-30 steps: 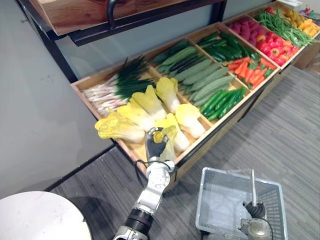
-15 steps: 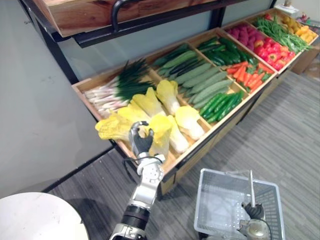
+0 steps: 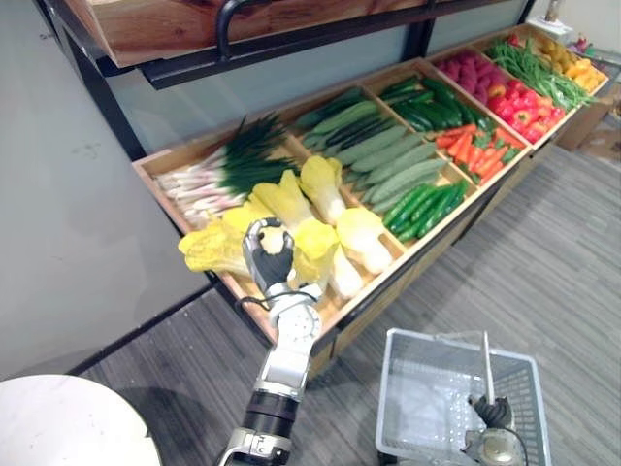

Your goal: Pick vegetable in the basket

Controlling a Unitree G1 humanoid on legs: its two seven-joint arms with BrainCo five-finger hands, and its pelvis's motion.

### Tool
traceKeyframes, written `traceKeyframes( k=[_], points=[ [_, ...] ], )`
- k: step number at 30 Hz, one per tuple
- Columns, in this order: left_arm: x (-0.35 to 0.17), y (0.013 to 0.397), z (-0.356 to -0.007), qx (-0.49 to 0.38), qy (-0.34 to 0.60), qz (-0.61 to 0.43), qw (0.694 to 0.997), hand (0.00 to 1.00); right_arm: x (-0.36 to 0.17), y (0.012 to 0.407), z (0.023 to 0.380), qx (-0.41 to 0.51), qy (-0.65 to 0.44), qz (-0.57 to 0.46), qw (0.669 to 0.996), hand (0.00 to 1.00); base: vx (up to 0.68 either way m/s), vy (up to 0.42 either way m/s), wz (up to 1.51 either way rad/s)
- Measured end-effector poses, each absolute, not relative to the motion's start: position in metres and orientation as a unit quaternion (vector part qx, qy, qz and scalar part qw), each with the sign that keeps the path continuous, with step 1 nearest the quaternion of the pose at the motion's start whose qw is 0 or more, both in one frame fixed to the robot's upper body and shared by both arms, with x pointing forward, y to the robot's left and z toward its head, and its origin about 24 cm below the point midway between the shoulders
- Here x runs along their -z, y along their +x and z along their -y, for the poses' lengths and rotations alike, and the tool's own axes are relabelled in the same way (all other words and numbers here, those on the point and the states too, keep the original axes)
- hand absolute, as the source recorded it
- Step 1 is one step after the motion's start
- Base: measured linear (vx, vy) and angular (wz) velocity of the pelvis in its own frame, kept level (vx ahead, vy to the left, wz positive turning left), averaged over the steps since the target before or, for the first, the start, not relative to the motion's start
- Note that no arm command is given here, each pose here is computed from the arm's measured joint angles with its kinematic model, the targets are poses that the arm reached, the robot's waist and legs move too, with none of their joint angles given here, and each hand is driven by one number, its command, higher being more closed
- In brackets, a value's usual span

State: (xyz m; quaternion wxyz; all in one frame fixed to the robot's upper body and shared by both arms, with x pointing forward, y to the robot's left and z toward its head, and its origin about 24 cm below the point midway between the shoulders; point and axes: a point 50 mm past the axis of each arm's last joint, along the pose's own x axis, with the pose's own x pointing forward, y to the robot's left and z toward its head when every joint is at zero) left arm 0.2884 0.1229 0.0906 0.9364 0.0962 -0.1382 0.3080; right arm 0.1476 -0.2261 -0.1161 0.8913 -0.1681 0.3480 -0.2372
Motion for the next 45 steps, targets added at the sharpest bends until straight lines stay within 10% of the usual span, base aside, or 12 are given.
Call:
traceKeyframes(
  k=[45],
  points=[
    [-0.025, 0.302, -0.124, -0.257, 0.095, -0.031, 0.961, 0.0, 0.104, 0.169, 0.223, 0.234, -0.167, -0.312, 0.905, 1.0, 0.01, -0.005, -0.02]
  ],
)
